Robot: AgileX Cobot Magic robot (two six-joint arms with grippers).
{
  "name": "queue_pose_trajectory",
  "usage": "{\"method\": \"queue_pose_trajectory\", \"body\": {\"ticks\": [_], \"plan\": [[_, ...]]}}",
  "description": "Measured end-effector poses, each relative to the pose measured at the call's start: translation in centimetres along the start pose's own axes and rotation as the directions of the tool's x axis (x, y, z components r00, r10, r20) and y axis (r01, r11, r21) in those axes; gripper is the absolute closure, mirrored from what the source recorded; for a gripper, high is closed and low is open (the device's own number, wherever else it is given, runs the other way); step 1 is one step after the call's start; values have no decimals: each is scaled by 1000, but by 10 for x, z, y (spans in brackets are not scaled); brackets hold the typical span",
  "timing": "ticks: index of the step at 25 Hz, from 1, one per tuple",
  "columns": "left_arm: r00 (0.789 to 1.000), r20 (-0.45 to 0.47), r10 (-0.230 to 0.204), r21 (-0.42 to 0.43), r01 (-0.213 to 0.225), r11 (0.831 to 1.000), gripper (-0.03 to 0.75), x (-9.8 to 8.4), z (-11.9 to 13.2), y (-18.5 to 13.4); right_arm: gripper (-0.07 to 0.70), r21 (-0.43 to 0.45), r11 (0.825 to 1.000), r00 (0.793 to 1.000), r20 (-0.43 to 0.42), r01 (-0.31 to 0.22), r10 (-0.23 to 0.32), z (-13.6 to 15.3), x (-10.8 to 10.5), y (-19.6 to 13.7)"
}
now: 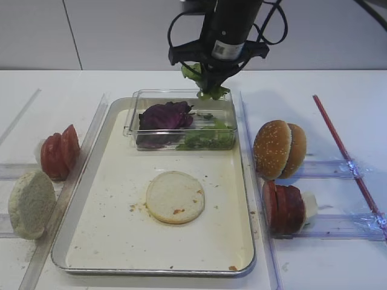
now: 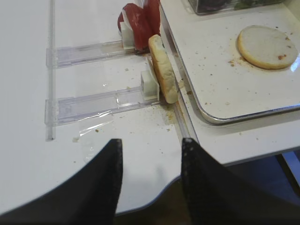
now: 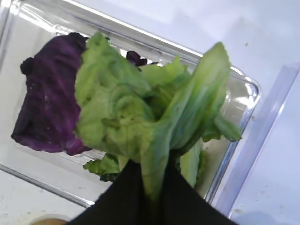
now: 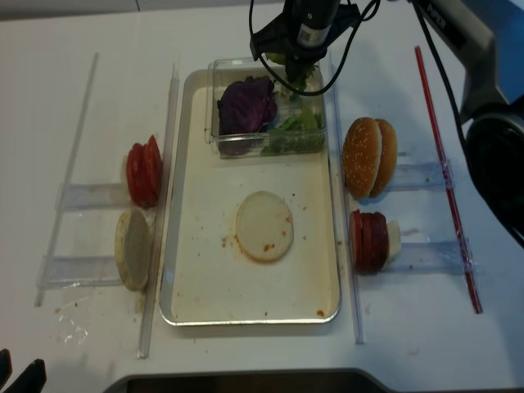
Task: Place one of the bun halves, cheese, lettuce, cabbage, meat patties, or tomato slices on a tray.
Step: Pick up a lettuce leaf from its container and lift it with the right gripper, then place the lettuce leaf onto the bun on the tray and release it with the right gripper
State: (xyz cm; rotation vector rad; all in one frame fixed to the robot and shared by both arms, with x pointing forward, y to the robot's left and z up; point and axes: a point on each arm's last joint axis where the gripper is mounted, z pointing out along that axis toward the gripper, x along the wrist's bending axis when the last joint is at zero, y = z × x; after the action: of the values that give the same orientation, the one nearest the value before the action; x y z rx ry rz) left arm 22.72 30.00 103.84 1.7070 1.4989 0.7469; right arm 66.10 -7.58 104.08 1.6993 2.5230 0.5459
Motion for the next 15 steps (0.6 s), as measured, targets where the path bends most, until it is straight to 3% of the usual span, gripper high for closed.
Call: {"method": "queue_pose_trajectory", "body": {"ticks": [10, 15], "plan": [[1000, 0, 0, 0, 0, 1000, 431, 0, 0, 0, 554, -137, 990, 999, -33, 18, -22, -80, 19, -10], [1000, 0, 0, 0, 0, 1000, 431, 0, 0, 0, 554, -114, 990, 995, -46, 81, -86, -97, 47, -37]]}}
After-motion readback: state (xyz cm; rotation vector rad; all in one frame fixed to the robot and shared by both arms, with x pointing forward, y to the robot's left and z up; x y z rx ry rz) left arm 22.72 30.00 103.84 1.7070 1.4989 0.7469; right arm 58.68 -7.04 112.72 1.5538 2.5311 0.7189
